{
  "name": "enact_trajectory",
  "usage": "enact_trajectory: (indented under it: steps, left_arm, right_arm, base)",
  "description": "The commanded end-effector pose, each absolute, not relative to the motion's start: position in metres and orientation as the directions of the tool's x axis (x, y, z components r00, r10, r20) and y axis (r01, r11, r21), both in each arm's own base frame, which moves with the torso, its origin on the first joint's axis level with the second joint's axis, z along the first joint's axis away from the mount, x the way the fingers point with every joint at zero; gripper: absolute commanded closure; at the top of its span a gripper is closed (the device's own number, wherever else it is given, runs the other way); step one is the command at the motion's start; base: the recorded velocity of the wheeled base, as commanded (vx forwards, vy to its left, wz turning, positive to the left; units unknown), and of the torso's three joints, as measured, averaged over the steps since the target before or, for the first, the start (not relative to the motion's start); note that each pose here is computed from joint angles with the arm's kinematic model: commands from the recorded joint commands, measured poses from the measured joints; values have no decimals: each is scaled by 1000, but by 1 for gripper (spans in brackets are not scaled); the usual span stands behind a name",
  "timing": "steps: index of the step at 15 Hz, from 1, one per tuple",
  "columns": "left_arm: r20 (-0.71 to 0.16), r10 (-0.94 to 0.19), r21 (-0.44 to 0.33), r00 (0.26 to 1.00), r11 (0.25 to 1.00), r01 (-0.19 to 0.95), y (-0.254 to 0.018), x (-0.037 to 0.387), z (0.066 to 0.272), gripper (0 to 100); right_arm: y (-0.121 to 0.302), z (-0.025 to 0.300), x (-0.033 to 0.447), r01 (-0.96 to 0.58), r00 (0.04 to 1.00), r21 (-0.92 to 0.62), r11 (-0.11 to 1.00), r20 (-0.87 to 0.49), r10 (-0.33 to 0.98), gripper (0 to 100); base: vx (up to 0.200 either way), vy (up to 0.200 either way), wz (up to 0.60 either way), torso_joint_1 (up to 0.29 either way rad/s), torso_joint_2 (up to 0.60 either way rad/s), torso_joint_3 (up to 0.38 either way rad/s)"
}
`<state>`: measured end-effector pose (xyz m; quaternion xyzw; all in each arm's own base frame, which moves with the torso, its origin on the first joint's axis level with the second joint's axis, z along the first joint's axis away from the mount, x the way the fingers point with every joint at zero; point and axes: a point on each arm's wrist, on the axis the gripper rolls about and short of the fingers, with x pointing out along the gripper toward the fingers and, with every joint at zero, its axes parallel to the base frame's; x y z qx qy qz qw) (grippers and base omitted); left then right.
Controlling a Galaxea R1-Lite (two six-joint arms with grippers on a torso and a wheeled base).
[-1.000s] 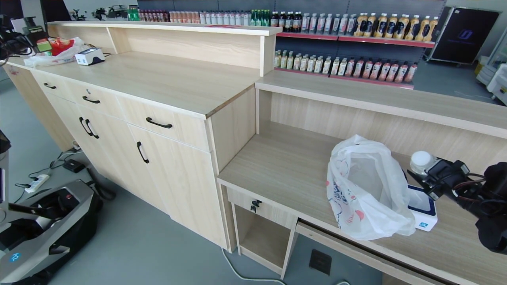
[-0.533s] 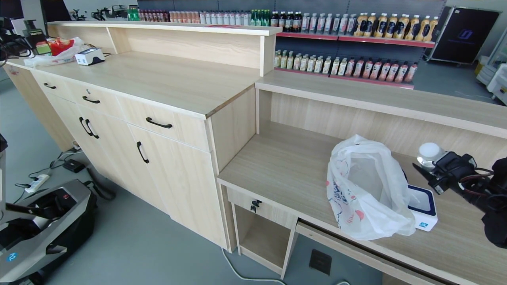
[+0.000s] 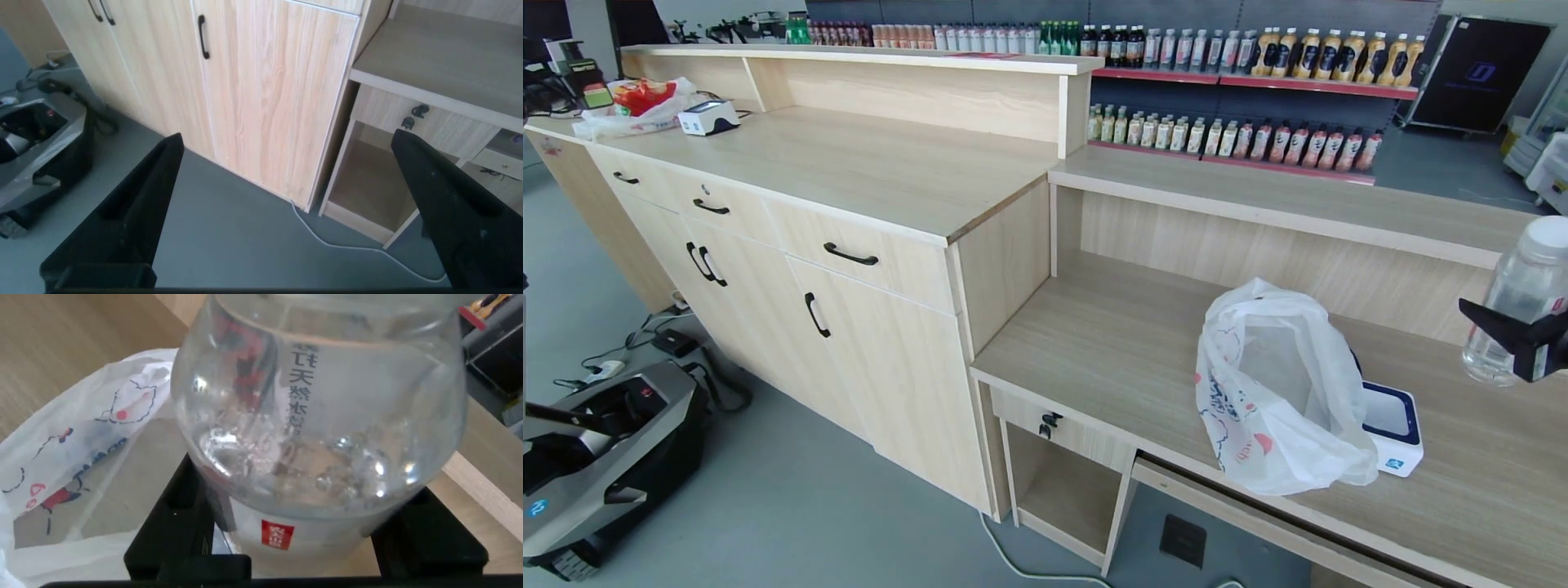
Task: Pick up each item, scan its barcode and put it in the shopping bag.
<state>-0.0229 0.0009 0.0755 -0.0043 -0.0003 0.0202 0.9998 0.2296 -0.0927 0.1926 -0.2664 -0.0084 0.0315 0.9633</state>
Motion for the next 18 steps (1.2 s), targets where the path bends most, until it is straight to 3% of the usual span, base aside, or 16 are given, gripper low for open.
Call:
enact_trajectory:
  steps: [1, 5, 9, 18]
  left_arm:
    - [0, 43, -9, 999, 999, -43, 1, -23, 75, 0]
    - [0, 43, -9, 999, 999, -43, 1, -23, 75, 0]
    - [0, 41, -9, 999, 999, -41, 1, -23, 75, 0]
    - [0, 41, -9, 999, 999, -41, 1, -23, 75, 0]
  right_arm:
    - [-90, 204, 218, -30, 998, -513, 858, 39, 59, 100]
    - [-86, 207, 225, -25, 997, -431, 902, 50, 51, 100]
    - [-102, 203, 264, -34, 999, -186, 982, 29, 40, 100]
    - [-118, 113, 335, -92, 994, -147, 985, -69, 82, 100]
  base:
    - [0, 0, 600, 2, -12, 7]
    - [0, 0, 600, 0, 2, 4]
    - [0, 0, 0, 0, 0, 0]
    - [0, 0, 0, -78, 193, 114]
